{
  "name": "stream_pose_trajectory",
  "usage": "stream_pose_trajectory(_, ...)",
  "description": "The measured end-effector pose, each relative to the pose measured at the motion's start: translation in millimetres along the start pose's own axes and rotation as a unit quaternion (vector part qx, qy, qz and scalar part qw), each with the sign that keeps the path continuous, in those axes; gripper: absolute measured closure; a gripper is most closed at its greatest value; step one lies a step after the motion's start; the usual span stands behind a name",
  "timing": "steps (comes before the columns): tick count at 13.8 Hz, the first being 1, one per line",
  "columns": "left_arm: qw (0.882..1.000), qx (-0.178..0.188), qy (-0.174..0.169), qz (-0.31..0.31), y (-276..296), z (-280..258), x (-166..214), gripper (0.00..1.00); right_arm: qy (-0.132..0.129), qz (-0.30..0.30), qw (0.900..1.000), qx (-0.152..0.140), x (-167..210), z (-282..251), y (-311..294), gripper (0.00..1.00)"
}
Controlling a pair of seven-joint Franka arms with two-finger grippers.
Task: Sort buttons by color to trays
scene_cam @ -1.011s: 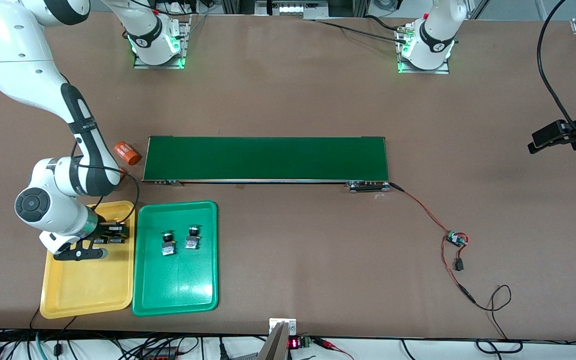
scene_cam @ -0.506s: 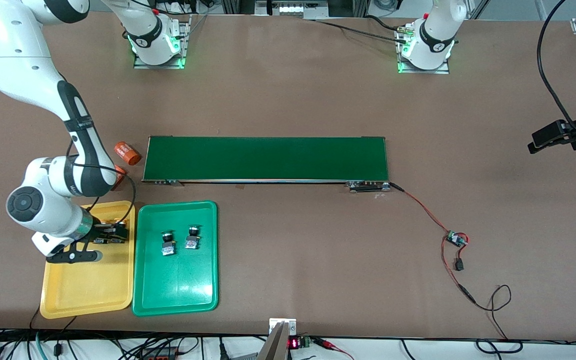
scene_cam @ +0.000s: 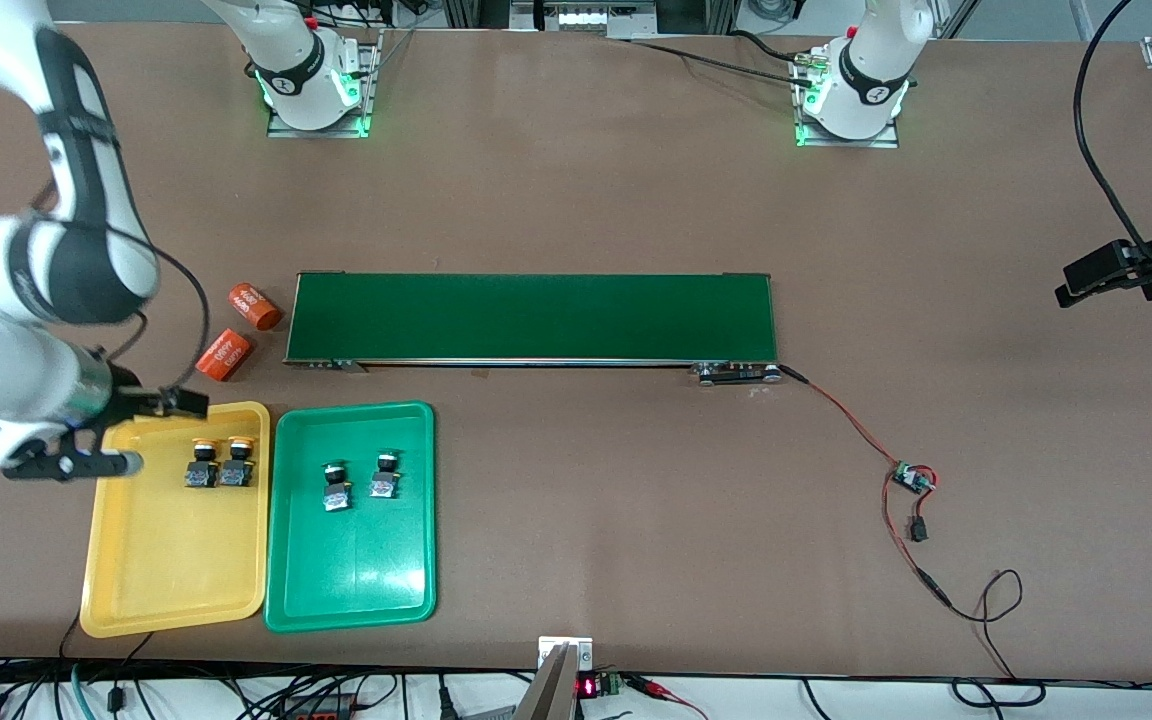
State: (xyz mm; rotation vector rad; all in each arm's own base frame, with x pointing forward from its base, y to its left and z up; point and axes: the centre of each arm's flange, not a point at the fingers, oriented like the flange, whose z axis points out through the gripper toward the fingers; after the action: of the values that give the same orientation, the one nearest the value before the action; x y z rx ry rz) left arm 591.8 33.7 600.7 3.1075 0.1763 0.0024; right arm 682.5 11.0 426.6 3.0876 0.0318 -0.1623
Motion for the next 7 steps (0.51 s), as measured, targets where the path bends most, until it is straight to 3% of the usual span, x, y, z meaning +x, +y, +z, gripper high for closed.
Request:
stream_pose_trajectory(4, 1.000, 0.000, 0.000, 0.000, 0, 0, 0, 0.00, -0.021, 0.004, 1.000, -0.006, -55, -80, -1, 0.00)
stream_pose_trajectory(7, 1.000, 0.000, 0.000, 0.000, 0, 0, 0, 0.00, -0.018, 0.003, 1.000, -0.016, -98, -118, -6, 0.00)
